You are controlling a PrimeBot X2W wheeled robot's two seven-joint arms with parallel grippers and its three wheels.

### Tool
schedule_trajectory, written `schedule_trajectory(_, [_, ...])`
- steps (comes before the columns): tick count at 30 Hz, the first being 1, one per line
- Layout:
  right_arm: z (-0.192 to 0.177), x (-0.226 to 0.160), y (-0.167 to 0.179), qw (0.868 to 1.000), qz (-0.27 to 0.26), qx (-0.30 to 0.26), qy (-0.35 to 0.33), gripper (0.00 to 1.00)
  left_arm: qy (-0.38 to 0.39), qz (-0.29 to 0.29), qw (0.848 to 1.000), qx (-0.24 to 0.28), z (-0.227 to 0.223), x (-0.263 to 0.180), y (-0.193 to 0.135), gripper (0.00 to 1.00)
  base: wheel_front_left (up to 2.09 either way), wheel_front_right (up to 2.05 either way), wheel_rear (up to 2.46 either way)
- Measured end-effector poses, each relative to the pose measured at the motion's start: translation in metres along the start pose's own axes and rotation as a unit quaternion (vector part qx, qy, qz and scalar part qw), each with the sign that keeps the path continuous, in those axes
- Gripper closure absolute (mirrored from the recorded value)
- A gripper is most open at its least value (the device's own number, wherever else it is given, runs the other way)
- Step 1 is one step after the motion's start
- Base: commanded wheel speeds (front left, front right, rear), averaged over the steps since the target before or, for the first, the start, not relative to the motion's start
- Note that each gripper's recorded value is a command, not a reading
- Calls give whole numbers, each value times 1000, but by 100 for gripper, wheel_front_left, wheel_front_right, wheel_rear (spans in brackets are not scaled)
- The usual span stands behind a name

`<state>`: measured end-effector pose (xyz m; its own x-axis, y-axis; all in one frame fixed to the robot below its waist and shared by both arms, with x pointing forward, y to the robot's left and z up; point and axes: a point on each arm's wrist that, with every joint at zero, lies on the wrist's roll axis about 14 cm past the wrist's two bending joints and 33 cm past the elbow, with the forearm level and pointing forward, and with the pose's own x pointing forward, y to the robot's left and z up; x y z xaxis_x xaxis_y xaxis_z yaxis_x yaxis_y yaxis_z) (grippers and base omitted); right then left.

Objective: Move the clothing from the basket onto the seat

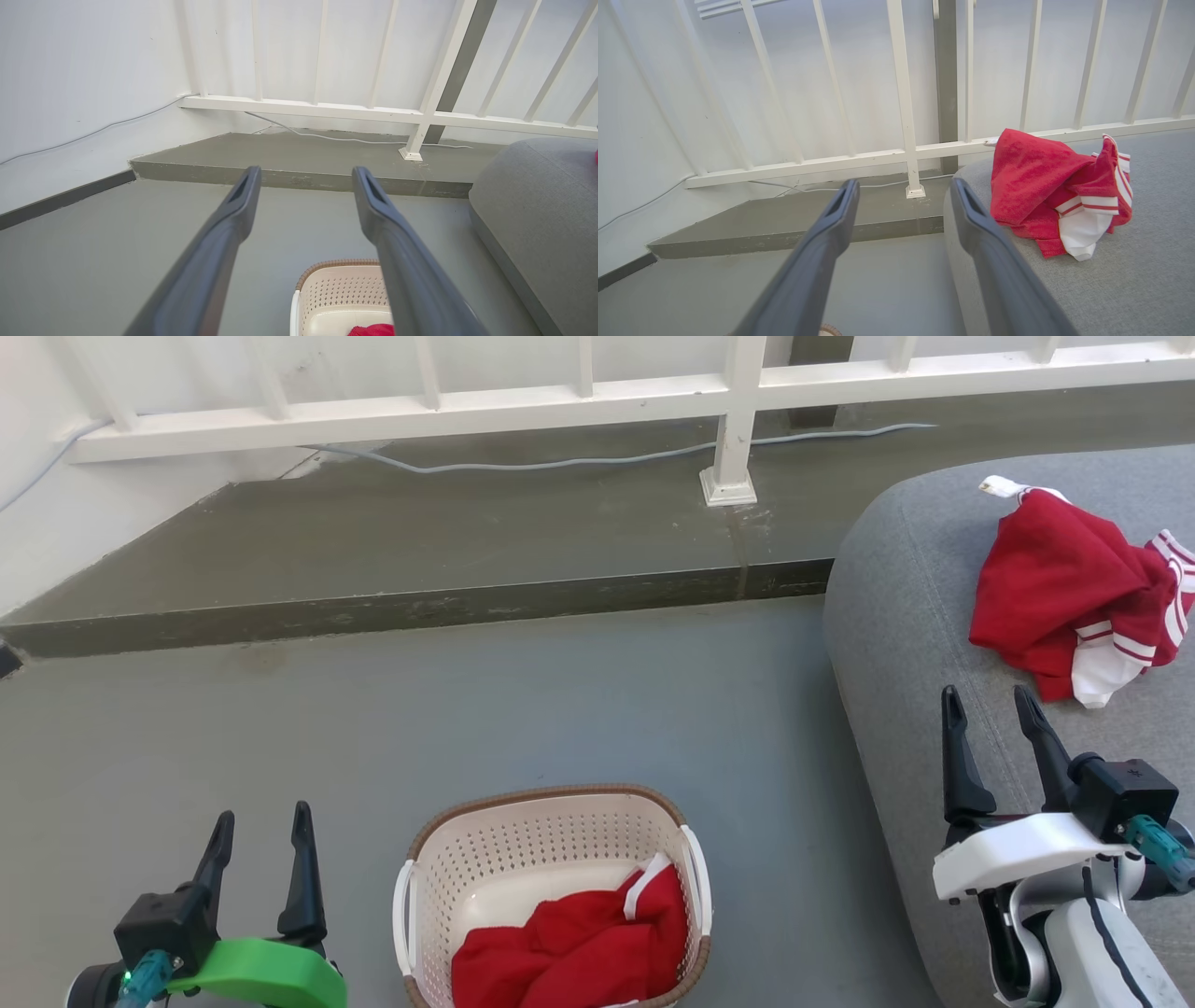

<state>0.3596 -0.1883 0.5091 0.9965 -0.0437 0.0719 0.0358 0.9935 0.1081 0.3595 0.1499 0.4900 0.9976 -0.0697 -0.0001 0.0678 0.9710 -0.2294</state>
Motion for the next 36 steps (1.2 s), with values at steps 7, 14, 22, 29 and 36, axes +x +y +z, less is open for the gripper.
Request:
schedule_trajectory(7, [-2, -1, 0, 1000, 1, -1, 5, 0, -2, -3, 1000, 4, 2, -1, -1, 0, 0, 0, 0])
schedule_trajectory(14, [-6, 5, 1, 1000, 2, 0, 13, 0, 11, -3, 1000, 7, -4, 3, 0, 0, 0, 0, 0])
schedule_trajectory(22, [1, 32, -1, 1000, 6, -7, 0, 0, 64, -21, 998, 17, -30, 14, -6, 0, 0, 0, 0])
schedule_trajectory(29, [-3, 59, -7, 1000, 4, -19, 1, 0, 87, -38, 995, 26, -45, 43, -12, 0, 0, 0, 0])
schedule_trajectory(36, [-7, 92, -5, 1000, 10, -22, -5, 0, 123, -53, 991, 29, -71, 68, -16, 0, 0, 0, 0])
